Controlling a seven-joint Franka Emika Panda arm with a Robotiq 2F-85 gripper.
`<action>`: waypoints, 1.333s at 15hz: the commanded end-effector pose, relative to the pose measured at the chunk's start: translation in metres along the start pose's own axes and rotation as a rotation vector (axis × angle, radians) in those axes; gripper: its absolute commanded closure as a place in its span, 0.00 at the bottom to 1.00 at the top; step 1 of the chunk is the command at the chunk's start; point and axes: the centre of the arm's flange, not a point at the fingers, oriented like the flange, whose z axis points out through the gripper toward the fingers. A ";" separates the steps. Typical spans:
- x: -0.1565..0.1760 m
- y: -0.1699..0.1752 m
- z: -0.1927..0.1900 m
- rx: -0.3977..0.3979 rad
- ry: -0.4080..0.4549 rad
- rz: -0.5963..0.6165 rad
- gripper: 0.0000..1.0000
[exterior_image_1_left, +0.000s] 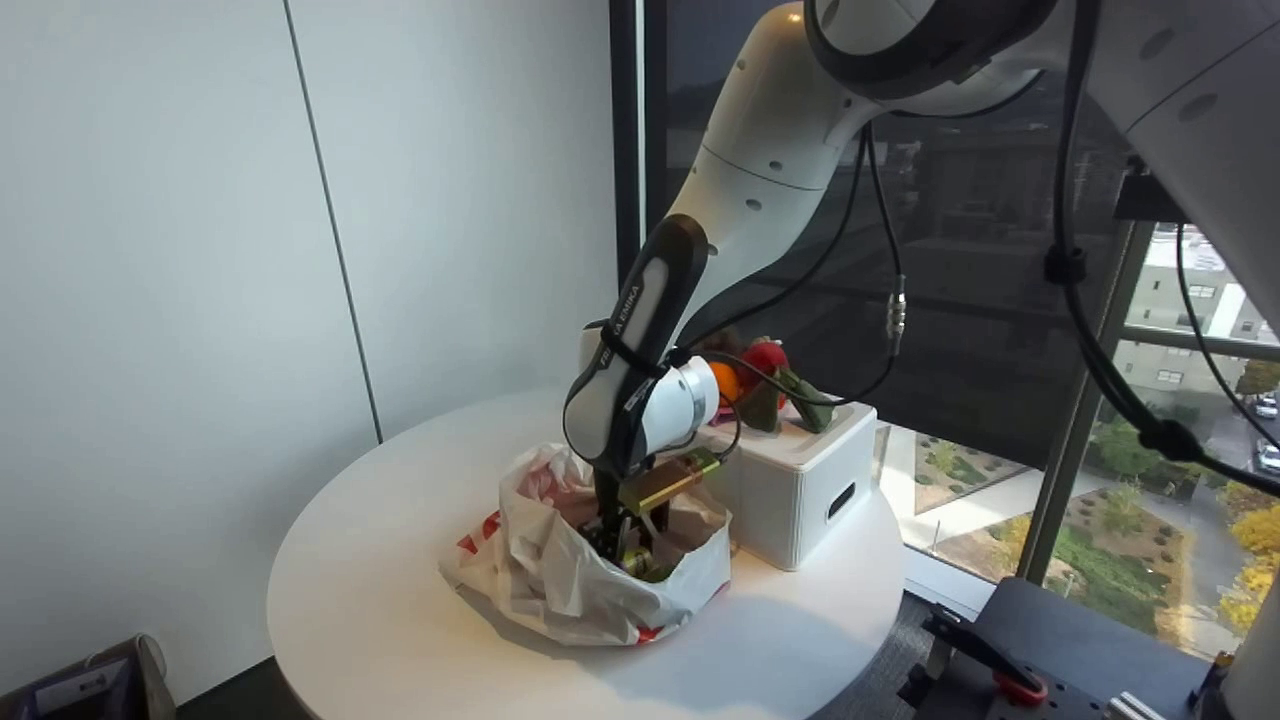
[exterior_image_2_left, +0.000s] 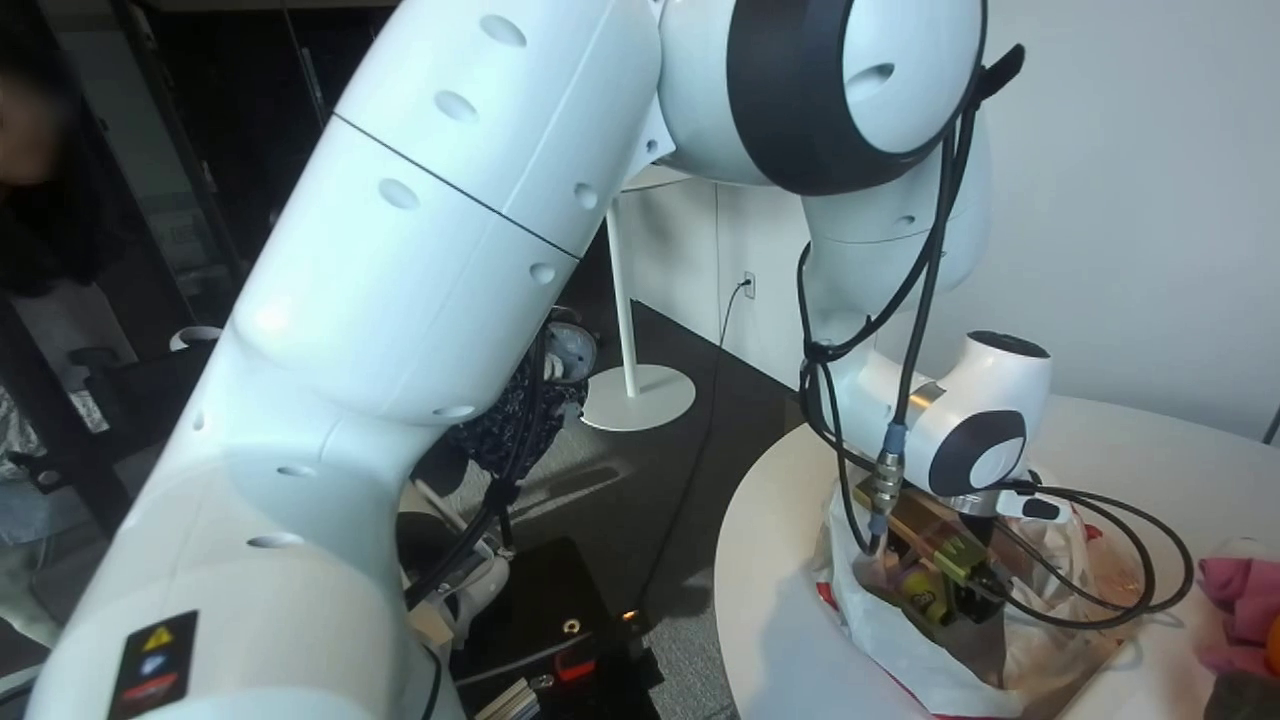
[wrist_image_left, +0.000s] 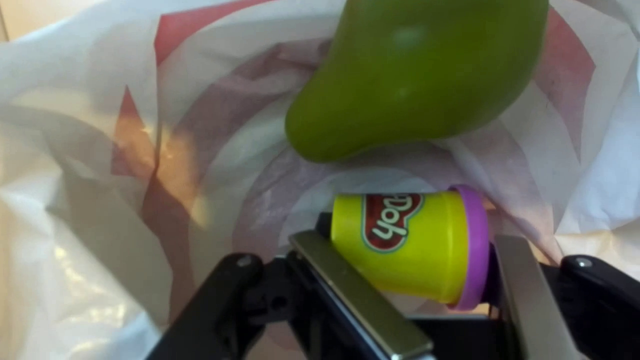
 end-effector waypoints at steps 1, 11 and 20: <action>-0.001 -0.006 -0.030 -0.003 0.028 0.020 0.69; -0.030 0.048 -0.164 -0.043 0.062 0.149 0.69; -0.080 0.164 -0.191 -0.089 0.115 0.477 0.69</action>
